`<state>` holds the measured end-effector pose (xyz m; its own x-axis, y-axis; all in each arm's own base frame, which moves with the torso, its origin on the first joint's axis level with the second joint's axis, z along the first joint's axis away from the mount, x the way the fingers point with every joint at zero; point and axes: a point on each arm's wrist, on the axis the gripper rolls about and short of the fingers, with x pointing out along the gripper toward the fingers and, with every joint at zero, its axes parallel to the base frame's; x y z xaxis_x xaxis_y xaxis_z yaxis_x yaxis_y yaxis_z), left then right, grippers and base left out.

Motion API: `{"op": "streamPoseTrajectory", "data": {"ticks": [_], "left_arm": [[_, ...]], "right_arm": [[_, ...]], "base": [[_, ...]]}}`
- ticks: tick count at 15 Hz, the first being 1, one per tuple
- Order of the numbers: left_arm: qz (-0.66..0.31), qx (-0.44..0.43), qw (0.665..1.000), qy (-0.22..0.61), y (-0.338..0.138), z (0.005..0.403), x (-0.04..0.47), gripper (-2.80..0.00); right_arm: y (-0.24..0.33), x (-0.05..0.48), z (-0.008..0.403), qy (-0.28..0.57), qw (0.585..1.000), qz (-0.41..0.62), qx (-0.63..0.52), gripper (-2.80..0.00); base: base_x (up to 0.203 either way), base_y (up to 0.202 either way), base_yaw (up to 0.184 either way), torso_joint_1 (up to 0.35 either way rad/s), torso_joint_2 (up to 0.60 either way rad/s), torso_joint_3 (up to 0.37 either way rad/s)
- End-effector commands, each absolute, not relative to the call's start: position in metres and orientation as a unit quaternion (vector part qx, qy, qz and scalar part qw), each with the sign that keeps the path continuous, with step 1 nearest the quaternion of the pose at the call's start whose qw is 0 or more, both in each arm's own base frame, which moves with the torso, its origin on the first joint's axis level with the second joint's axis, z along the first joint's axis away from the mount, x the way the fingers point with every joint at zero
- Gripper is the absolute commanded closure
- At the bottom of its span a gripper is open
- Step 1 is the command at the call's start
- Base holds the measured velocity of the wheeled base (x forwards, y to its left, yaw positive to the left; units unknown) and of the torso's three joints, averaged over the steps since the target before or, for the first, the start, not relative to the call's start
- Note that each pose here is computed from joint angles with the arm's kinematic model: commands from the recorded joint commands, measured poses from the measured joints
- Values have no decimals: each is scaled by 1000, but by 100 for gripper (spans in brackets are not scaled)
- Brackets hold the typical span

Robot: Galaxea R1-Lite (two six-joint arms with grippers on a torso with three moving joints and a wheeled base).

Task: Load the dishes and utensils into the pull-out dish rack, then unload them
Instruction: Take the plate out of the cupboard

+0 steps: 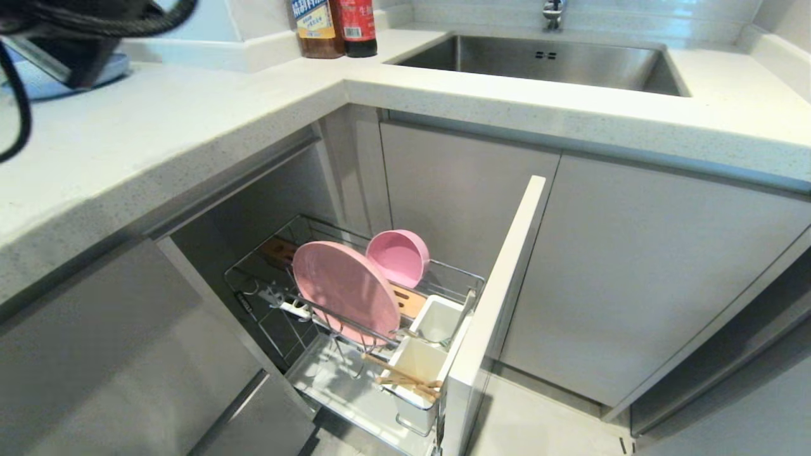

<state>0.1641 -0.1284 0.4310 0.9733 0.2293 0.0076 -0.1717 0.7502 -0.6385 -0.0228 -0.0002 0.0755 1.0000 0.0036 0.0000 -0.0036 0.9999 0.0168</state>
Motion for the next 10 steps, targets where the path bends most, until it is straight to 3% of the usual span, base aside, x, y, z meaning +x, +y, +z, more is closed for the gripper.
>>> {"op": "streamPoseTrajectory", "data": {"ticks": [1, 6, 10], "left_arm": [[118, -344, 927, -88, -84, 455, 146, 0], [118, -263, 941, -175, -7, 477, 83, 0], [79, -159, 961, -212, 6, 463, 4, 0]], "right_arm": [[0, -23, 75, 1, 1000, 2, 8, 0], [0, -23, 75, 1, 1000, 2, 8, 0], [0, -23, 75, 1, 1000, 2, 8, 0]], "base": [[0, 0, 0, 0, 0, 0], [0, 0, 0, 0, 0, 0], [0, 0, 0, 0, 0, 0]]}}
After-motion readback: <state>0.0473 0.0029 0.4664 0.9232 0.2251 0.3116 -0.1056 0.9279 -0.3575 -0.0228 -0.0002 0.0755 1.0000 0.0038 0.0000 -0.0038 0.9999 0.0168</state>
